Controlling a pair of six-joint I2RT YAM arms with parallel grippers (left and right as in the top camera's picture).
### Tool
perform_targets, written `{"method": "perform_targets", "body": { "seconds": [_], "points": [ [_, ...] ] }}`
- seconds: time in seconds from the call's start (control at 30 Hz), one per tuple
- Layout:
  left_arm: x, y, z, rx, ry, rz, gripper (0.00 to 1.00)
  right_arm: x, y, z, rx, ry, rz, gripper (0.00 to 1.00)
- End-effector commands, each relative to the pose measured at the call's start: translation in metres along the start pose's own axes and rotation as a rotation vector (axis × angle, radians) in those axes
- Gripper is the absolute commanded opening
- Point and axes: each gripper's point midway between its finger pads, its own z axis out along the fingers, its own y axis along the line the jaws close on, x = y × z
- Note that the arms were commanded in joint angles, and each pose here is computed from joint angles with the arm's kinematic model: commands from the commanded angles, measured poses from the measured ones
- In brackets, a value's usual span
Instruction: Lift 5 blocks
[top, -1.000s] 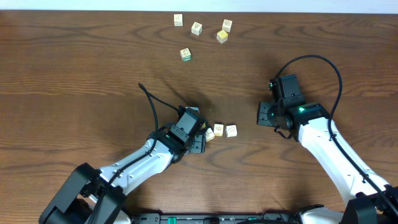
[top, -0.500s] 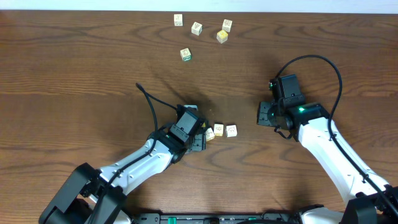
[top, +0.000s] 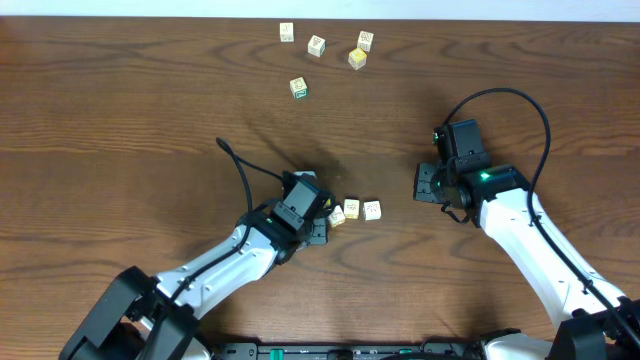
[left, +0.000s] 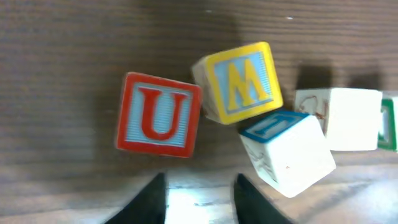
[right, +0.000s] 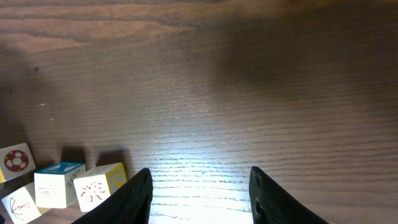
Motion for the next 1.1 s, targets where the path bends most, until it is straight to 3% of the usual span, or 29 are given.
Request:
{"method": "perform_targets", "body": {
  "seconds": [0.0,0.03,0.1,1.07],
  "points": [
    [0.003,-0.007,-0.005,0.022,0.000,0.001,0.19,0.000,0.000,0.000,0.011,-0.005,-0.006,0.47],
    [0.004,-0.008,-0.005,0.024,0.002,-0.004,0.11,0.000,0.000,0.000,0.011,-0.005,-0.006,0.47],
    [0.007,-0.011,-0.005,0.028,0.006,0.003,0.08,0.000,0.000,0.000,0.011,-0.004,-0.006,0.47],
    [-0.014,-0.008,-0.001,-0.029,-0.116,-0.040,0.07,0.001,0.000,0.000,0.012,-0.001,-0.006,0.46]
  ]
}}
